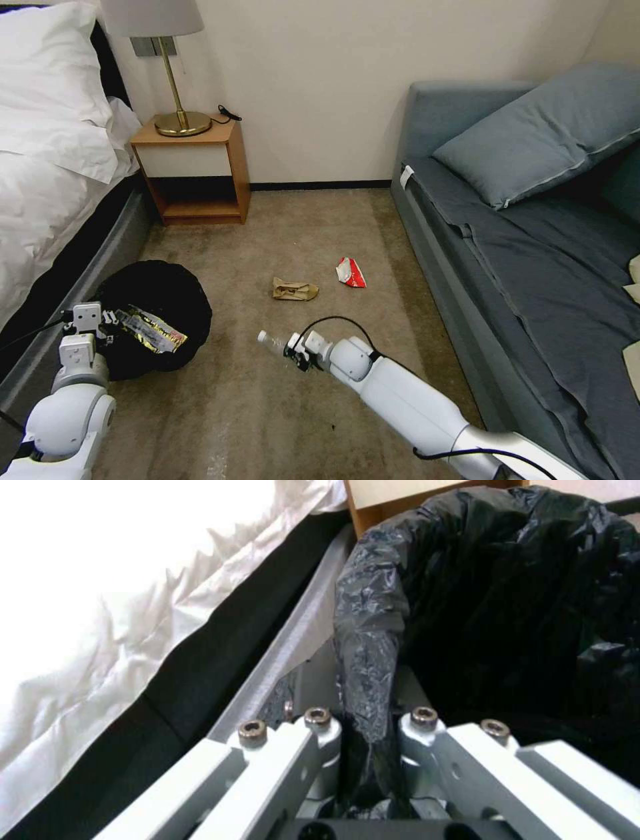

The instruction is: Pick up the trash bin, then pick up the garbage on the floor and place it into the trash bin.

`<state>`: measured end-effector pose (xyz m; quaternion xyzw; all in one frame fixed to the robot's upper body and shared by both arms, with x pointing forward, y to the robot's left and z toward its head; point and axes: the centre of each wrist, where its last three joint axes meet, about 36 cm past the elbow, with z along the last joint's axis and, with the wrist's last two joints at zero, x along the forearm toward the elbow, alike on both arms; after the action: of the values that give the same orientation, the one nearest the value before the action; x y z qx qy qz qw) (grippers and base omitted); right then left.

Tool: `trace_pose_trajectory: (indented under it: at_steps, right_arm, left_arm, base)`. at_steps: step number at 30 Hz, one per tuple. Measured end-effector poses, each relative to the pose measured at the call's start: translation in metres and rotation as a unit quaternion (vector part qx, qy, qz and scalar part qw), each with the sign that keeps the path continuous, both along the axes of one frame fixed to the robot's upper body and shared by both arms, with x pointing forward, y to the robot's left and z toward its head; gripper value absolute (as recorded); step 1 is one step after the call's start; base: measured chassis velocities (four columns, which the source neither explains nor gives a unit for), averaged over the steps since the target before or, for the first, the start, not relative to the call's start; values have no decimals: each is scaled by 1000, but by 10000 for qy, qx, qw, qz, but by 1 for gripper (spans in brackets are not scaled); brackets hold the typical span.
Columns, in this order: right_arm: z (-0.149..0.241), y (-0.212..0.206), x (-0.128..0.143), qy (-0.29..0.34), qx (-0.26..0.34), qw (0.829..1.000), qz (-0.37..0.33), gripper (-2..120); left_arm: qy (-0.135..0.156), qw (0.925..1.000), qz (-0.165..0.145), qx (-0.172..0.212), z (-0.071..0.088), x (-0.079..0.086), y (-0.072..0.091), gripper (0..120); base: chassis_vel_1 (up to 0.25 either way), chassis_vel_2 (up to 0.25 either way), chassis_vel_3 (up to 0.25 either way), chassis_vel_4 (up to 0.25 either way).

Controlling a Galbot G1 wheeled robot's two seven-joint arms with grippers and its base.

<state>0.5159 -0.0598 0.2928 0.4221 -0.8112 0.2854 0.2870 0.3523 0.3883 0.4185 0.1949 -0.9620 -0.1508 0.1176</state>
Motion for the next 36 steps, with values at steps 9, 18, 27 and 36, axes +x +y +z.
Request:
trace_pose_trajectory:
  at_steps: [9,18,27,36]
  right_arm:
    - [52,-5,16,-547,286,9981,20,7]
    - [145,6,33,-1097,840,9901,244,7]
    - [228,51,26,-729,2111,9722,704,7]
    - [203,96,7,-120,2359,9689,736,7]
  left_arm:
    - [3,10000,-57,4,-1,1,-6,5]
    - [35,9999,-124,9,-5,0,-14,5]
    - [34,9998,-167,-34,-6,0,-18,5]
    - [3,9998,-176,-136,-4,-1,-18,5]
  base:
    - [0,0,0,0]
    - [0,0,0,0]
    - [0,0,0,0]
    - [0,0,0,0]
